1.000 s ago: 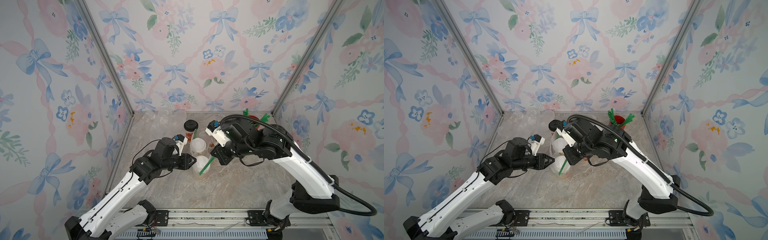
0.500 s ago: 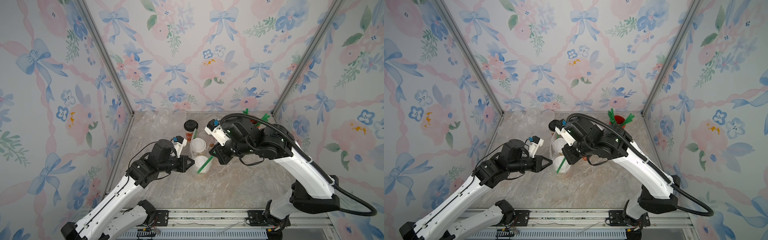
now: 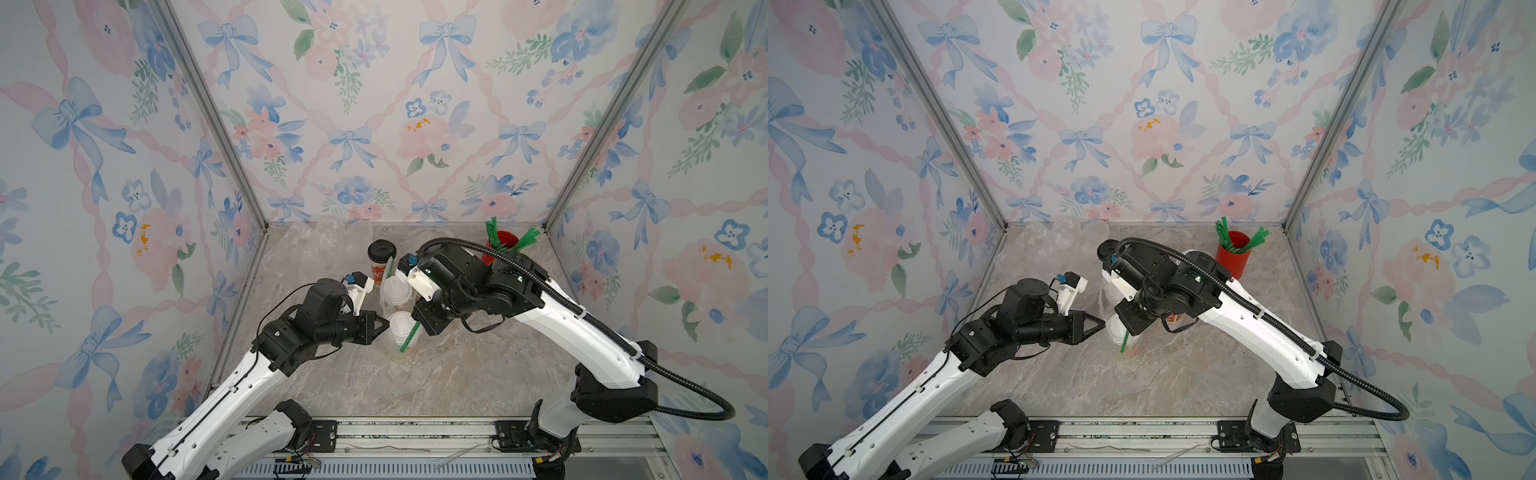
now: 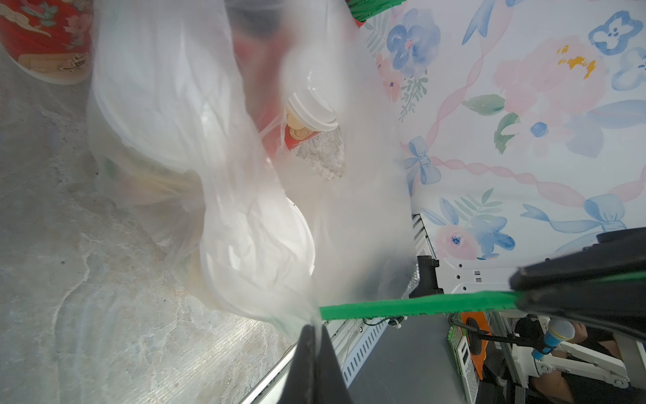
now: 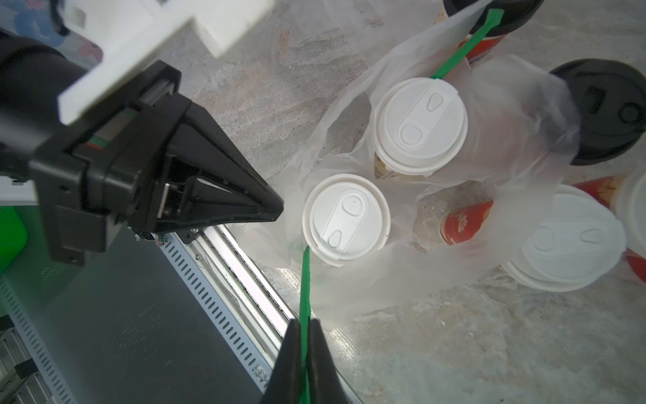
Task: Pack milk tea into plastic carrier bags
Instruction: Place the straw in the plastic carrier bag.
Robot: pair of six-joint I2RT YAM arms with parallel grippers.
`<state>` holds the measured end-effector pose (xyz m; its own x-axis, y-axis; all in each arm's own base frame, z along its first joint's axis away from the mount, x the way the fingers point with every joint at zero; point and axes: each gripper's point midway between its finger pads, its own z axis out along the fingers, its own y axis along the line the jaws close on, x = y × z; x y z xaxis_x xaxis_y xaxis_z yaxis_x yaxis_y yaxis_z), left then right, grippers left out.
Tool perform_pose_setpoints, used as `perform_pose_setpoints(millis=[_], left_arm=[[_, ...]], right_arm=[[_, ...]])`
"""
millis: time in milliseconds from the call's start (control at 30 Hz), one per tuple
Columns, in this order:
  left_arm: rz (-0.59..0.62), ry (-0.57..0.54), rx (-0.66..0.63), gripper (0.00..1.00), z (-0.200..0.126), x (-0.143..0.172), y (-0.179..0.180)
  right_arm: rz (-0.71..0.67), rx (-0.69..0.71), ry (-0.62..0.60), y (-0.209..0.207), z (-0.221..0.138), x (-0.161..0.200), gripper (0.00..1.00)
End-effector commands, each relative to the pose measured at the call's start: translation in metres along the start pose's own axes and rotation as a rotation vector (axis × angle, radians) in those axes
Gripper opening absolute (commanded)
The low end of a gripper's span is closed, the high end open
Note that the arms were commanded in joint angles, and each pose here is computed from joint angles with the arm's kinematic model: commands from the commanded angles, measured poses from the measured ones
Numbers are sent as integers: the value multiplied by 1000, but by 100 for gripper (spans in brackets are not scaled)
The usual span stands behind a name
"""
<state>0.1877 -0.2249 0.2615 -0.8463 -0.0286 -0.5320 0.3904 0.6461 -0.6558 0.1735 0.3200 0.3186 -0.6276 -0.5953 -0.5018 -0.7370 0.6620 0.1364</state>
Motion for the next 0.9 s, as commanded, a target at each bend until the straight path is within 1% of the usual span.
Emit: perform_pose_setpoints(millis=[0,267,533,667,700,767,867], left_arm=[[16,0,-4,1,0,-1,-2],[12,-8,-13,1,-1,-2,0],[14,-8,-14,1,0,-4,-1],[12,-5,-18,1,1,-4,0],[10,-4,-20,0,2,-3,1],[10,-4,-21,1,2,-3,2],[11,-6,-21,1,1,-3,2]], right_arm=[[-16,19,29,1,21,5,7],[-27,12,31,10,61,15,8],[-56,32,85,12,99,33,10],[-71,42,103,12,108,40,12],[-74,51,134,12,119,44,13],[-77,57,144,11,122,46,15],[-78,58,141,11,116,44,25]])
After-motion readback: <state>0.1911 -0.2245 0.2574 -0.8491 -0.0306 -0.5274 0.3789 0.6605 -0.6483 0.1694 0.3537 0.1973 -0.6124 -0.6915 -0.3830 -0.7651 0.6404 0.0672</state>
